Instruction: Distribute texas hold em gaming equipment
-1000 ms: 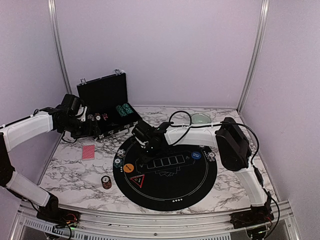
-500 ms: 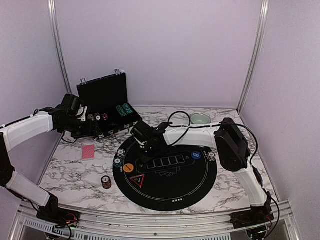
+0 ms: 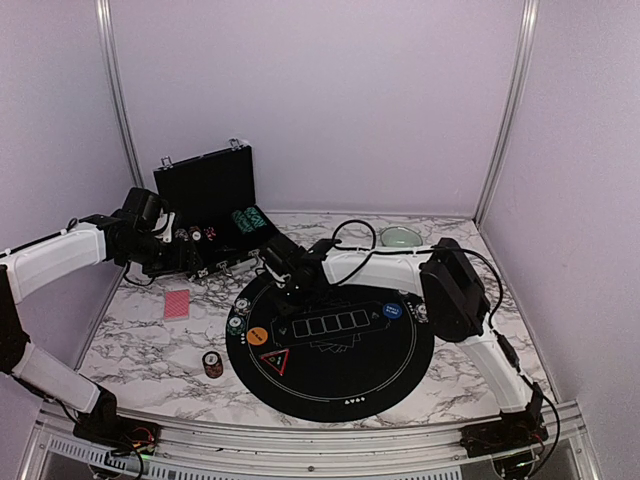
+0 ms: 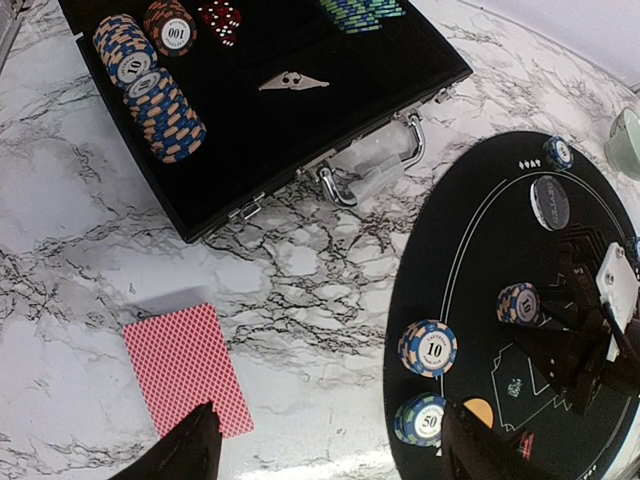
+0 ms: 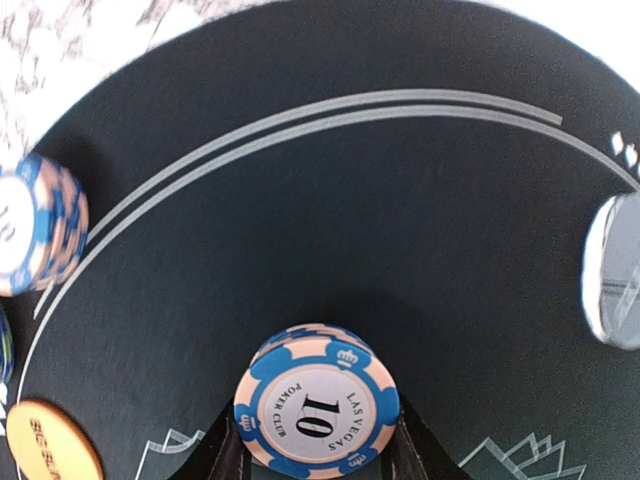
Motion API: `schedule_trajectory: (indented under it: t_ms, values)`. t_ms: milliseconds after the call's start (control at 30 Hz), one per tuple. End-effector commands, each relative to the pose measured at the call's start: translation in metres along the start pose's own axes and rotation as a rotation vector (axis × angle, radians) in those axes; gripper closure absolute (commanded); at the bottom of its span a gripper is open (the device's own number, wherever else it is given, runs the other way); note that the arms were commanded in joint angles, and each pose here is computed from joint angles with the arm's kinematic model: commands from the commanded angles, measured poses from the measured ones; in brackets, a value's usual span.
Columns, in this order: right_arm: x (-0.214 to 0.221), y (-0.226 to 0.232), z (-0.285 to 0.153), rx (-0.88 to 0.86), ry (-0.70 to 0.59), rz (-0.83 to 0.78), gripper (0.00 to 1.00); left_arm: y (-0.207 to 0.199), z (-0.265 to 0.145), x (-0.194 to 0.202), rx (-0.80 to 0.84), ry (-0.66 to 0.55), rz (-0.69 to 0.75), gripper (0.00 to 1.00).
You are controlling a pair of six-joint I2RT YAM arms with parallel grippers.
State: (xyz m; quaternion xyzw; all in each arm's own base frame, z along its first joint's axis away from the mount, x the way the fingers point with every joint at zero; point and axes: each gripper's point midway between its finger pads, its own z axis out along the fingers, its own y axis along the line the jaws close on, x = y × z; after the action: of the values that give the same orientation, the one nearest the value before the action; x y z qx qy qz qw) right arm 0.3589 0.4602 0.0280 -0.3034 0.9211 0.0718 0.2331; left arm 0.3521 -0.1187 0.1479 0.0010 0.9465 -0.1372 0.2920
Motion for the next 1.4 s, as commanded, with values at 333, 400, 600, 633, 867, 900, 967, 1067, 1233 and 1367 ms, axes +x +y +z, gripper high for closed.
schedule_trajectory:
  t_ms: [333,400,600,633,867,900,967,1067,1233,1367]
  values:
    - [-0.038,-0.063,0.046,0.056,-0.052,0.052,0.68,0.002,0.009,0.002,0.013,0.022,-0.004,0.24]
    - [-0.044,-0.071,0.049,0.059,-0.068,0.064,0.68,0.002,0.010,0.003,0.015,0.025,-0.006,0.24]
    - [-0.053,-0.094,0.056,0.079,-0.099,0.107,0.67,0.001,0.011,0.004,0.022,0.030,-0.007,0.24]
    - [-0.055,-0.098,0.057,0.083,-0.105,0.112,0.67,0.001,0.011,0.004,0.022,0.031,-0.008,0.24]
    - [-0.062,-0.120,0.061,0.102,-0.128,0.145,0.67,0.001,0.012,0.005,0.025,0.033,-0.009,0.24]
    - [-0.062,-0.123,0.062,0.103,-0.129,0.148,0.67,0.001,0.012,0.005,0.024,0.034,-0.009,0.24]
    - [-0.063,-0.128,0.063,0.107,-0.130,0.155,0.67,0.001,0.012,0.005,0.026,0.036,-0.009,0.24]
    - [-0.062,-0.133,0.065,0.115,-0.128,0.159,0.67,0.000,0.013,0.005,0.027,0.037,-0.009,0.24]
    - [-0.059,-0.142,0.066,0.137,-0.120,0.167,0.67,0.000,0.013,0.005,0.030,0.040,-0.009,0.24]
    - [-0.061,-0.148,0.063,0.155,-0.123,0.174,0.67,0.000,0.014,0.006,0.031,0.043,-0.010,0.24]
